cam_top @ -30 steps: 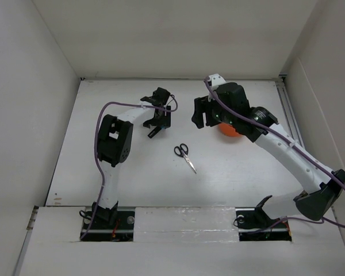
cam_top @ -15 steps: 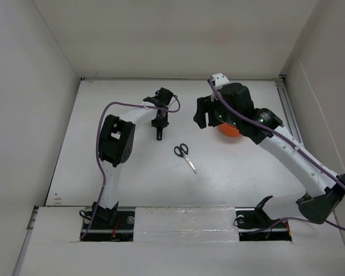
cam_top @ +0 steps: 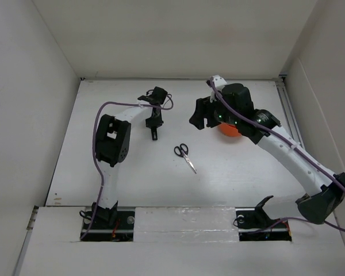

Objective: Sort the stationery into containers
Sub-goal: Pick up the pen from the center of the board.

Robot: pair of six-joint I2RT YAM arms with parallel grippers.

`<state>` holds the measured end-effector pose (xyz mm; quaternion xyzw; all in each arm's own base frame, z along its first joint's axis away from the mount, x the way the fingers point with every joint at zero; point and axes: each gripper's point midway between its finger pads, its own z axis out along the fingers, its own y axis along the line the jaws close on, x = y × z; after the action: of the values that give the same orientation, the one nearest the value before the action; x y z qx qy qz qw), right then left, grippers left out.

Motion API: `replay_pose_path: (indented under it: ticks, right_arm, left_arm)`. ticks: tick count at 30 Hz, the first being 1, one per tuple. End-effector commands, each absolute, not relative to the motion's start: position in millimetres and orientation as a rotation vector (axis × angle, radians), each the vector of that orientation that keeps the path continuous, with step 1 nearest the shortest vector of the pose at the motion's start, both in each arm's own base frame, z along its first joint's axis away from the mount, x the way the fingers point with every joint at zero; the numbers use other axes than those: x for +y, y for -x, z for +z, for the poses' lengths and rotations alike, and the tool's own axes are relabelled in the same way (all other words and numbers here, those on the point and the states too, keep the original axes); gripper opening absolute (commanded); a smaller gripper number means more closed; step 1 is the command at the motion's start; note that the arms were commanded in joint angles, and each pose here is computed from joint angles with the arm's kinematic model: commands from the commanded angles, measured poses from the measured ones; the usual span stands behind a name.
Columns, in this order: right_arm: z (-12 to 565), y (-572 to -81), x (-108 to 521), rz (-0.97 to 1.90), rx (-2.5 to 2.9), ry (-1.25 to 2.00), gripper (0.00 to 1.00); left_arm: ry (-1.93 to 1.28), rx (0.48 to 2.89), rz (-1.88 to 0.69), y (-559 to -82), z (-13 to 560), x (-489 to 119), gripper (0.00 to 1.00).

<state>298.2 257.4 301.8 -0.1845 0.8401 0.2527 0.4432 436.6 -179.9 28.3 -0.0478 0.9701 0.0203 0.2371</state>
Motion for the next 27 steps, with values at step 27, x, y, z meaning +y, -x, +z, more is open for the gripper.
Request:
replay_pose_path:
  ticks: [27]
  right_arm:
    - [335,-375,322,1.127,1.697,0.276,0.6]
  left_arm:
    - [0.06,2.104,-0.928,-413,325,-265,0.0]
